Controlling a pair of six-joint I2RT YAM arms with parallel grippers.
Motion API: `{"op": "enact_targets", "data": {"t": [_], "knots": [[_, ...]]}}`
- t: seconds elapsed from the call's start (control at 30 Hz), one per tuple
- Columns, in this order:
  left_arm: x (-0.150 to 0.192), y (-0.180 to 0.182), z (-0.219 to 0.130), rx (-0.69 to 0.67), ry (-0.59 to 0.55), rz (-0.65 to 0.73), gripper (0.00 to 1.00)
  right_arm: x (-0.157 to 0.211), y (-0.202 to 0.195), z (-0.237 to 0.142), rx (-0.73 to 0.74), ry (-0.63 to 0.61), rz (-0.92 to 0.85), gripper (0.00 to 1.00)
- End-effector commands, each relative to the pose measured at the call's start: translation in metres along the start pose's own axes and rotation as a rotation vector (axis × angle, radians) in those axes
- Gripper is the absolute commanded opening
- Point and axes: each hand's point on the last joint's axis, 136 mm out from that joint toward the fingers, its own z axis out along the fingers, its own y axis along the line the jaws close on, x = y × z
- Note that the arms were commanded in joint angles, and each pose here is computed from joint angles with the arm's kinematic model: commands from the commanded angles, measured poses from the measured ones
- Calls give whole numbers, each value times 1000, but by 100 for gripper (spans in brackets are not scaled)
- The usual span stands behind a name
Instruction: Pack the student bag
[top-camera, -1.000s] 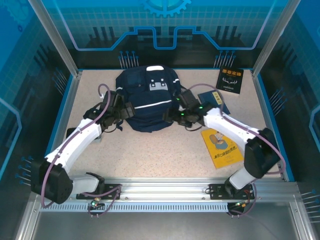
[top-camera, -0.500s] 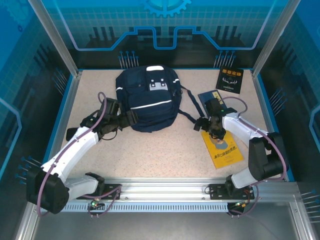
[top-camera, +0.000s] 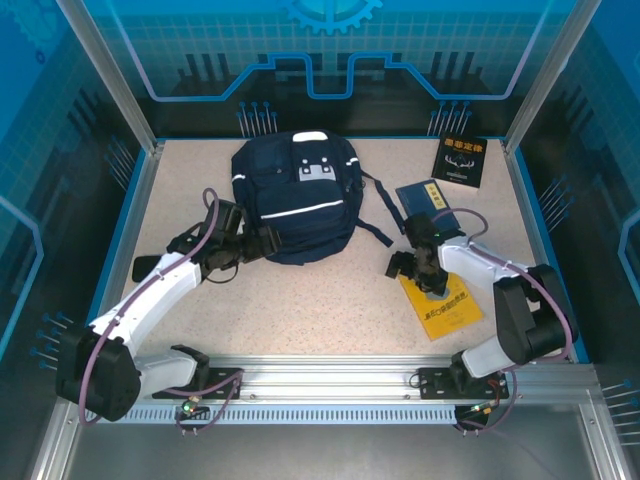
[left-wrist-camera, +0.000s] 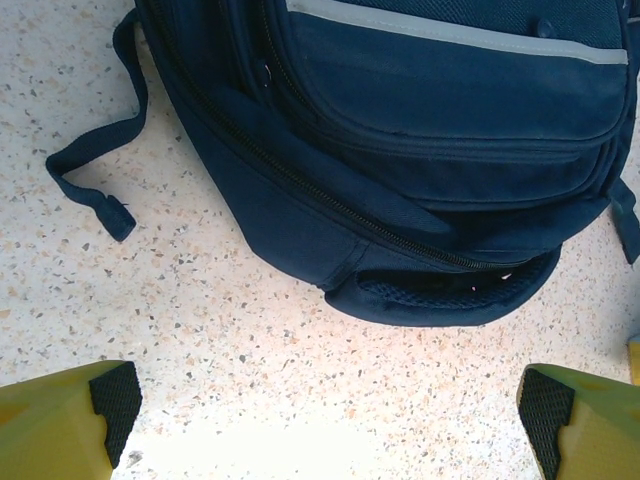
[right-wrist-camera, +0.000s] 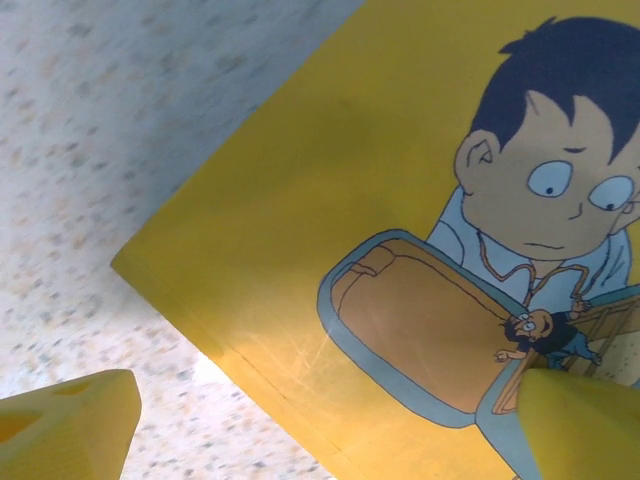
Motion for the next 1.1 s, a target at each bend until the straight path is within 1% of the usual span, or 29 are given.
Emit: {"op": "enact_targets", "data": {"t": [0.0,0.07,0.13,0.2,0.3,0.4,0.47,0.63,0.73,0.97,1.07], "knots": [[-2,-4,4,36,-8,-18,99,35,57,18,-163,169,20,97],[1,-7,5,54,-1,-27,99,28,84,18,-216,182,15,96],[6,-10,7,76,12,-42,99,16,99,17,-231,158,4,96],[12,-14,10,95,25,-53,99,2,109,15,-234,133,-23,96],[21,-23,13,114,39,-49,99,-18,112,-1,-220,83,-91,95],[33,-35,13,137,73,-68,99,-32,90,-17,-125,35,-215,97],[39,-49,13,173,73,-73,99,-35,67,-20,-69,49,-268,99],[47,-76,13,239,70,-75,99,-44,17,-11,-17,88,-257,100],[52,-88,17,256,76,-63,99,-45,-3,-3,25,95,-220,100],[70,-104,27,263,125,-44,99,-19,-7,7,-33,144,-150,99],[75,-111,29,260,125,-11,99,-3,3,3,-130,175,-132,98]]}}
